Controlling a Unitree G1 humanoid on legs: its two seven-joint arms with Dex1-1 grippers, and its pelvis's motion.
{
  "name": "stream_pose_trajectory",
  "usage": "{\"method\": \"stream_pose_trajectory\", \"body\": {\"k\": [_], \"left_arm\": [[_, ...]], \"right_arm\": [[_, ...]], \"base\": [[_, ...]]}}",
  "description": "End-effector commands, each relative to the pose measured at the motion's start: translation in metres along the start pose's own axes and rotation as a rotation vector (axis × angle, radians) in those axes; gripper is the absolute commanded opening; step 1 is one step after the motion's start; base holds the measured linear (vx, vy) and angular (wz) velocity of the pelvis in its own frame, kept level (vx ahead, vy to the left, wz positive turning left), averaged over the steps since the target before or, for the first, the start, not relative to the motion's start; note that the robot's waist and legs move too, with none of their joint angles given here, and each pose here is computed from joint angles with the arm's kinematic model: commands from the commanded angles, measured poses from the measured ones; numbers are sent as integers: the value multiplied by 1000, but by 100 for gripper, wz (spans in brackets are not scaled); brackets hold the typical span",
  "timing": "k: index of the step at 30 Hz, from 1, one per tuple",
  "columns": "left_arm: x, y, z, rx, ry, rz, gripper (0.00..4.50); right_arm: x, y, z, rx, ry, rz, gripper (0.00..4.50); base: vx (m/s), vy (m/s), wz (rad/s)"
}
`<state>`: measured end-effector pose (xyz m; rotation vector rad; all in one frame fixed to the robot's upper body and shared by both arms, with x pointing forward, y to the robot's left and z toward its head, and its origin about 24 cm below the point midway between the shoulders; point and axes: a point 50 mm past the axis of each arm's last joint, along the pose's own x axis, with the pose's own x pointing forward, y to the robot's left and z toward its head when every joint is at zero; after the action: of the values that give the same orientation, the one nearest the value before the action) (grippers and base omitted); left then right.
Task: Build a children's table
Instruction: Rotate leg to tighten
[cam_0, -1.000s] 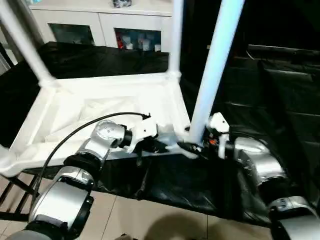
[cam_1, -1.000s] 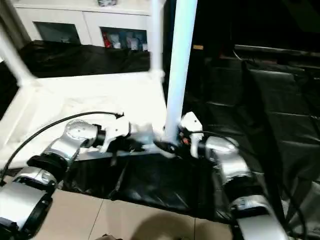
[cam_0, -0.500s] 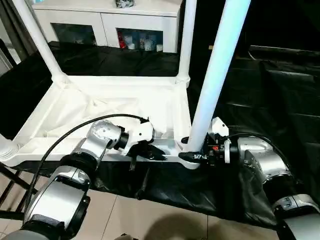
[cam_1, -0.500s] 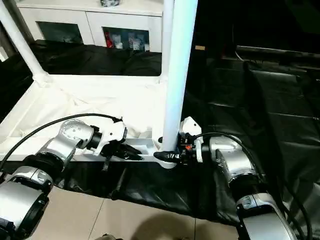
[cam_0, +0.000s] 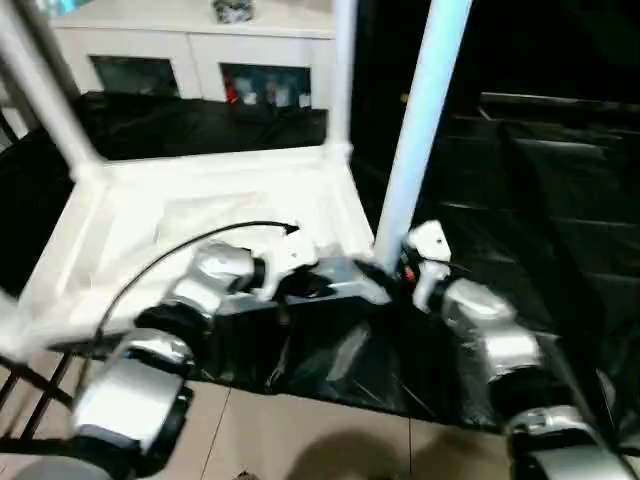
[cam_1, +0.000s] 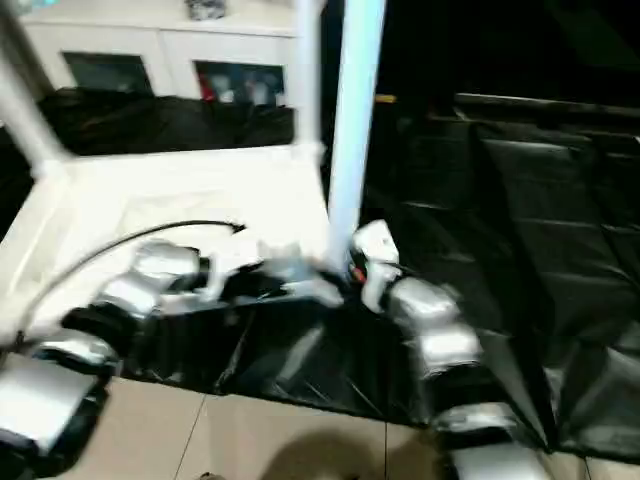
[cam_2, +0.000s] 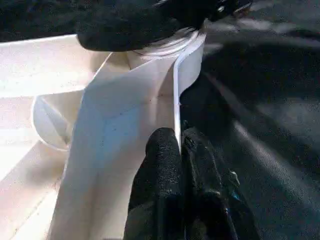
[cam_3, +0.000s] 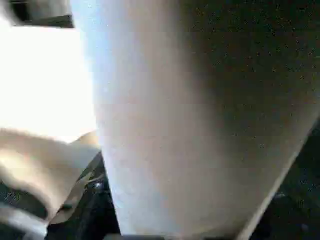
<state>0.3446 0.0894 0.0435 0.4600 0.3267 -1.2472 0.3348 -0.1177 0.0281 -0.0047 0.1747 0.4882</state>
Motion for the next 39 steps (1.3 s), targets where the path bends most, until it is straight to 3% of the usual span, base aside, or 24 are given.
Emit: {"method": "stream_pose_trajectory", "body": {"k": [1,7,8,9,10,15,19,20,29,34,39], "left_arm": [[18,-6,16,40,-40,4,0],[21,-7,14,51,-34,34,0],[21,-7,13,52,-32,36,0],[20,-7,13,54,-29,39,0],[18,-6,10,58,-23,42,0],[10,-4,3,67,-3,58,0],[8,-3,0,70,3,64,0],[7,-3,-1,73,4,67,0],[6,-3,0,67,-21,66,0],[7,-6,-2,60,-28,42,0],[6,-6,-4,52,-31,59,0]], "right_arm": [[6,26,-29,70,144,-18,212],[12,40,-21,42,94,20,205],[11,40,-21,39,87,20,237],[11,39,-19,35,76,20,237],[9,36,-17,28,61,37,269],[-5,20,-7,-21,33,170,296],[-22,5,1,-85,24,281,296],[-38,-9,5,-125,30,360,296],[-86,-45,16,-200,105,467,296],[-93,-54,19,-201,116,431,296],[-92,-46,18,-207,117,457,296]], "base": [[0,0,0],[0,0,0],[0,0,0],[0,0,0],[0,0,0],[0,0,0],[0,0,0],[0,0,0],[0,0,0],[0,0,0],[0,0,0]]}}
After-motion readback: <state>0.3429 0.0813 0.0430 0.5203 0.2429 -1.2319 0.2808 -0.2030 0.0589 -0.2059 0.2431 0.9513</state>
